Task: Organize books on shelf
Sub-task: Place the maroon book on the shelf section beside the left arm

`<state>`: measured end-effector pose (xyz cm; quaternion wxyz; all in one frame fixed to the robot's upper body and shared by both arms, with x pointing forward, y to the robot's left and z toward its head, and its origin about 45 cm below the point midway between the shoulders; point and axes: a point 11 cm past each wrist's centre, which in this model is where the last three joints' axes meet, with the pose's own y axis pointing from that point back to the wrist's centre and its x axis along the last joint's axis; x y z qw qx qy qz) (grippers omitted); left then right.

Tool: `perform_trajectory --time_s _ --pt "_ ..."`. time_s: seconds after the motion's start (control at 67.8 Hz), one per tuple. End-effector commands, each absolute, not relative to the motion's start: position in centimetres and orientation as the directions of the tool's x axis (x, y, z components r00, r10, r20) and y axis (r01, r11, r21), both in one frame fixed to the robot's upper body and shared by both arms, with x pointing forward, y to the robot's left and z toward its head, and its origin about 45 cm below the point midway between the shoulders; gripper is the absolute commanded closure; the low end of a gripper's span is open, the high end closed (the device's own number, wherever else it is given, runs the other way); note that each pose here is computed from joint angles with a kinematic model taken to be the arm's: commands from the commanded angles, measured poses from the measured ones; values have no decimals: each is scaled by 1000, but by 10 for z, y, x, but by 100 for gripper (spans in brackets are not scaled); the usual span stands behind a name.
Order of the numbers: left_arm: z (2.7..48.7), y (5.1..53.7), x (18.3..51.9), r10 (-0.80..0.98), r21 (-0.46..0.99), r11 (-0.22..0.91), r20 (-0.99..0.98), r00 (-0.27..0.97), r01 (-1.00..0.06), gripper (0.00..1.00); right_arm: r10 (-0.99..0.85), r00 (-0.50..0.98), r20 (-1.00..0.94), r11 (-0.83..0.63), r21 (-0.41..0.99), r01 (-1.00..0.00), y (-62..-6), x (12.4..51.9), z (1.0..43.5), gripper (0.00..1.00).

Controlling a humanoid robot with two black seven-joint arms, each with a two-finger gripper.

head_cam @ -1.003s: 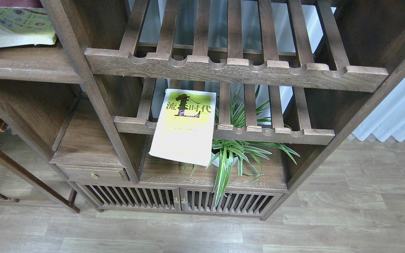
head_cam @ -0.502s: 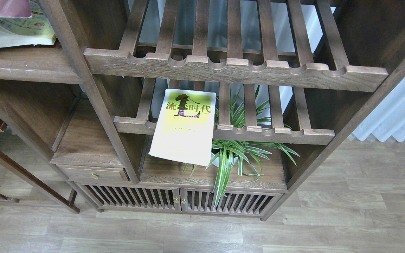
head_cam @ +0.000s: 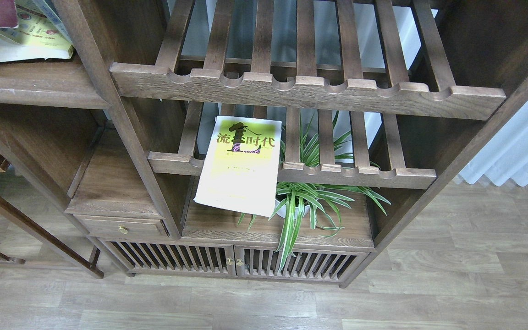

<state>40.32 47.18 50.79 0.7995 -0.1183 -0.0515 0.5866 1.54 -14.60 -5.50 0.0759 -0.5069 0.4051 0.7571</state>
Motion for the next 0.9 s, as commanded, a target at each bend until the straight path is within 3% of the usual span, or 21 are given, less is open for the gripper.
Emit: perform_trajectory --time_s 0.0,0.31,0.885 --pt "499 461 411 941 -249 301 -77 329 -921 91 -294 -475 -830 -661 535 -526 -145 15 -55 1" --pt "542 417 426 909 -298 396 -8 417 -869 91 -298 -475 -828 -659 538 -525 -147 15 -55 1" --pt "537 381 450 869 -360 431 -81 488 -828 91 -299 -477 -826 -656 541 -526 -148 15 -56 1"
